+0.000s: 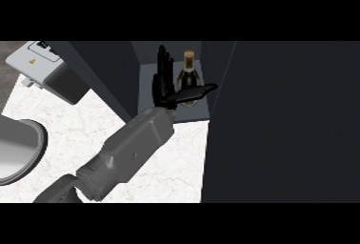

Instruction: Pick up the wine, place it into the cabinet and close the cabinet

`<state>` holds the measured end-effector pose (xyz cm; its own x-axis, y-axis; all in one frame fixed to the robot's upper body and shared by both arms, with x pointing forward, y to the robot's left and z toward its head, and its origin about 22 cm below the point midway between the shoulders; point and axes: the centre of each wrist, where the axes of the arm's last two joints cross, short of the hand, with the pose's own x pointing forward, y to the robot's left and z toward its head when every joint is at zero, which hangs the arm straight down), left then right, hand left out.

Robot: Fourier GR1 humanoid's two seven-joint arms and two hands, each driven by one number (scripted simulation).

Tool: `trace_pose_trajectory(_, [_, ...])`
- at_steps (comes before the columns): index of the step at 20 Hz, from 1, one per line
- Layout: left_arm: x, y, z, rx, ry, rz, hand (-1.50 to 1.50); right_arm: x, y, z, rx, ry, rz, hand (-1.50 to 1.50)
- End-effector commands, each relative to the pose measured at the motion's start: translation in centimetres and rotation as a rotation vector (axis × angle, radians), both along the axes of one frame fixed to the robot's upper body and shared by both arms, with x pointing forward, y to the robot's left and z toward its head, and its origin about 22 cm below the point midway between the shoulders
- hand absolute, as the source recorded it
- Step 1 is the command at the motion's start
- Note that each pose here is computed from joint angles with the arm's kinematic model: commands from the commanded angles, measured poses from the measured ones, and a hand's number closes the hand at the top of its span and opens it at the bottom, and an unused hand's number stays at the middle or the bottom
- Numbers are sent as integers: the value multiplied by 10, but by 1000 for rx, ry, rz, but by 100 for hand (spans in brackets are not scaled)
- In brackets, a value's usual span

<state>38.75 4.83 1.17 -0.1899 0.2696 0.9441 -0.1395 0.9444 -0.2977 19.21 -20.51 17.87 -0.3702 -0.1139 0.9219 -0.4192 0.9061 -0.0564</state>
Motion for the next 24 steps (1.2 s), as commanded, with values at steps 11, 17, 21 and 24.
trace_pose_trajectory(11, [-32, -16, -19, -46, -34, -102, -150, -8, 2, -3, 7, 8, -15, -150])
trace_pose_trajectory(17, [-49, -20, -29, -33, -50, -147, -150, -17, 12, 5, -3, 36, -33, -150])
trace_pose_trajectory(21, [-54, -25, -24, -34, -76, -136, -150, -19, -6, 4, -4, 29, -66, -150])
trace_pose_trajectory(24, [-61, -28, -21, -32, -60, -147, -150, -18, -11, 7, -8, 45, -75, -150])
